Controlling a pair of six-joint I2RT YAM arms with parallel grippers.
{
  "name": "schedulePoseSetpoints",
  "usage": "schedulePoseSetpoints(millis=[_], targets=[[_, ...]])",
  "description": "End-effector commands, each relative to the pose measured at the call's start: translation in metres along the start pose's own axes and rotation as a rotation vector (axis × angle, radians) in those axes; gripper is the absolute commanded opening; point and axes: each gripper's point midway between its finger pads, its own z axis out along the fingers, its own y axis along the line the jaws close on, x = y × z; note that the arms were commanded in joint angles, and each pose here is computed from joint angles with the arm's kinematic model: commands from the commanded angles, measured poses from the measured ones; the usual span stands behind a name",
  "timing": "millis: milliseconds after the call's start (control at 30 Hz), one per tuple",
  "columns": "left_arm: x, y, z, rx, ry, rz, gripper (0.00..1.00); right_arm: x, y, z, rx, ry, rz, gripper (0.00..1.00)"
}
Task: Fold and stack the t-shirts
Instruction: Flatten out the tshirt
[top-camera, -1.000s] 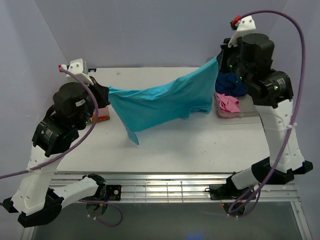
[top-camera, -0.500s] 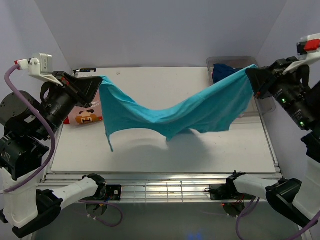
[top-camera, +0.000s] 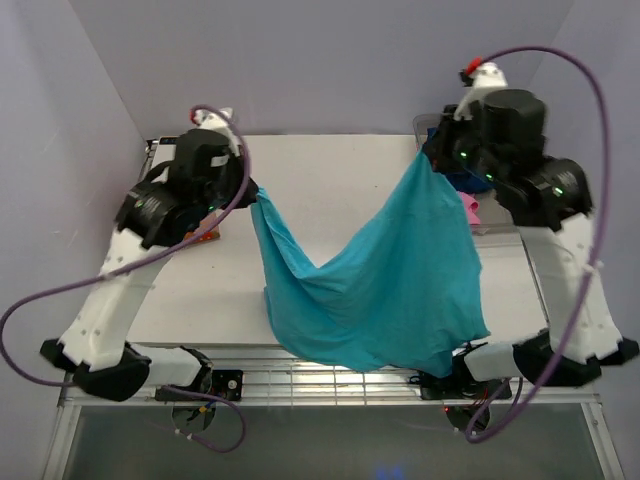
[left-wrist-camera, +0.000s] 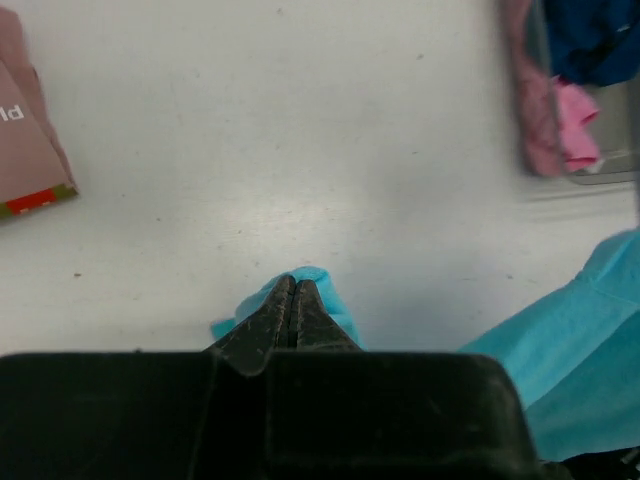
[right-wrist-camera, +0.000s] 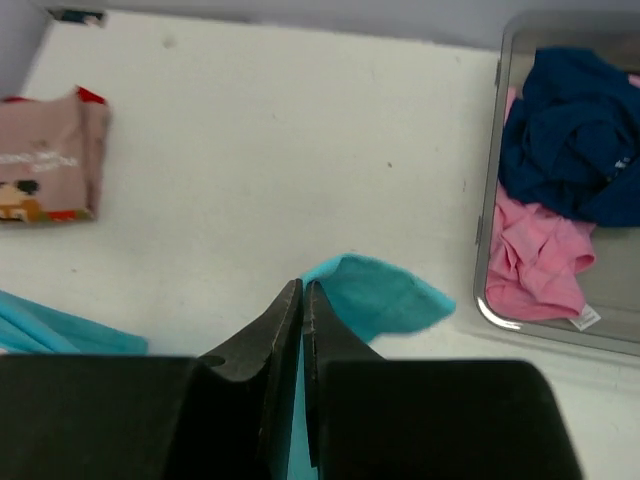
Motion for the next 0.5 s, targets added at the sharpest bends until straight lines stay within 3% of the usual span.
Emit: schedulePoseSetpoints(millis=[0, 67, 167, 200, 300, 467], targets=[[0.01, 0.017, 0.047, -0.105, 0.067, 0.041, 0.0, 0.013, -0.021, 0.059, 0.135, 0.049, 0.0, 0.08], [-0.005, 0.02, 0.079, -0.098, 0.072, 0.025, 0.0, -0.001, -0.034, 0.083, 0.194, 0.004, -0.028, 0.08], [-0.067, 0.024, 0.099, -0.087, -0.035, -0.008, 0.0, -0.033, -0.042, 0.103, 0.206, -0.072, -0.029, 0.08], [-0.106, 0.013, 0.086, -0.046, -0.14, -0.018, 0.0, -0.049, -0.05, 0.105, 0.223, -0.116, -0.036, 0.08], [-0.145, 0.004, 0.096, 0.024, -0.244, -0.058, 0.0, -0.092, -0.053, 0.11, 0.213, -0.241, -0.026, 0.08], [-0.204, -0.015, 0.059, 0.125, -0.466, -0.075, 0.0, -0.134, -0.042, 0.09, 0.145, -0.413, -0.055, 0.09]])
